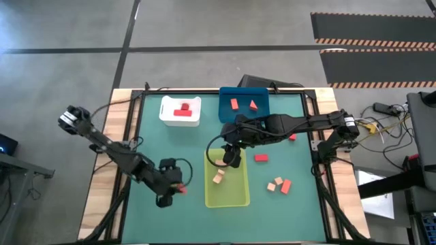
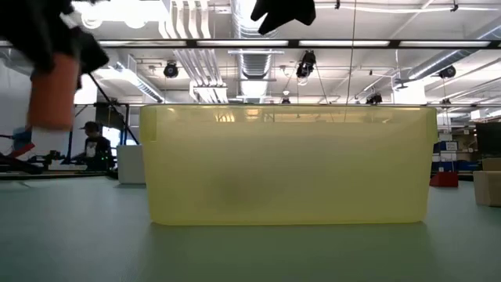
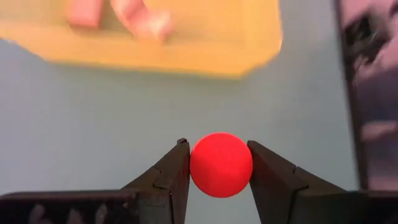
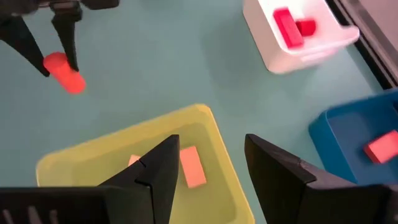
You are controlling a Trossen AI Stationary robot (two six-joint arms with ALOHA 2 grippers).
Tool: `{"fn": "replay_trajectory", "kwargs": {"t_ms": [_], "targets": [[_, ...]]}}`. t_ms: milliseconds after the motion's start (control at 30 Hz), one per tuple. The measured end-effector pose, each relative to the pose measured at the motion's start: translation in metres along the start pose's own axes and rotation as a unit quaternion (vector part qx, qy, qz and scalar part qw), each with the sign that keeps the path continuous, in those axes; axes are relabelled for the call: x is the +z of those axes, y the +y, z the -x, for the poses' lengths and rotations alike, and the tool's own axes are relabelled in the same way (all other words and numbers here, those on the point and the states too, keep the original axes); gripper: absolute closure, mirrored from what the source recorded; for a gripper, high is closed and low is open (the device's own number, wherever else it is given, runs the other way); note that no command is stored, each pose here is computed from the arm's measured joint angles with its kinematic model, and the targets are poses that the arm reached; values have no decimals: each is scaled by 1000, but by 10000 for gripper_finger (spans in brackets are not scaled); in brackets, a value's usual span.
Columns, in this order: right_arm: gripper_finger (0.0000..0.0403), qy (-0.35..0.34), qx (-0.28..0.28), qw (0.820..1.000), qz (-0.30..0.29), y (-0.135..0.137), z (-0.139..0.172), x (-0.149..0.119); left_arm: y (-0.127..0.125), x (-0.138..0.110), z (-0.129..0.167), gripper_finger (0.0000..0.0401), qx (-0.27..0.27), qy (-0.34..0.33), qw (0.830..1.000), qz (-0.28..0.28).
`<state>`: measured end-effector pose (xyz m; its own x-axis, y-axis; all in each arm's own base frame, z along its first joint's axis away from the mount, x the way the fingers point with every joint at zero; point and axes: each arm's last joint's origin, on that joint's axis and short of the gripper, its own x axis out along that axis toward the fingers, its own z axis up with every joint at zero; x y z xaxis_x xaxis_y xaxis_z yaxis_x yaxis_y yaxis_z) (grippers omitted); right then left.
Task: Sort & place blocks by color
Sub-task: Put the left orange Cylinder block into the blue bin
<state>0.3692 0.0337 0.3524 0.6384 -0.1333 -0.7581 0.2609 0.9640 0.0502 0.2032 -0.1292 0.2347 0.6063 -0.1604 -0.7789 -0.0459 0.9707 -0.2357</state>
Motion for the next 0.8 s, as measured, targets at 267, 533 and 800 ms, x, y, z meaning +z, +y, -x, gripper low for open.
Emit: {"fn": "replay_trajectory", "kwargs": {"t_ms": [267, 533, 800], "targets": [[229, -60, 81, 995, 28, 8, 1, 14, 27, 20, 58, 285, 49, -171, 983, 54], [229, -118, 102, 987, 35, 13, -4, 25, 37, 43, 93, 285, 82, -338, 936, 53], [229, -123, 119, 985, 33, 22, -17, 26, 33, 61, 83, 285, 93, -384, 918, 35]]}}
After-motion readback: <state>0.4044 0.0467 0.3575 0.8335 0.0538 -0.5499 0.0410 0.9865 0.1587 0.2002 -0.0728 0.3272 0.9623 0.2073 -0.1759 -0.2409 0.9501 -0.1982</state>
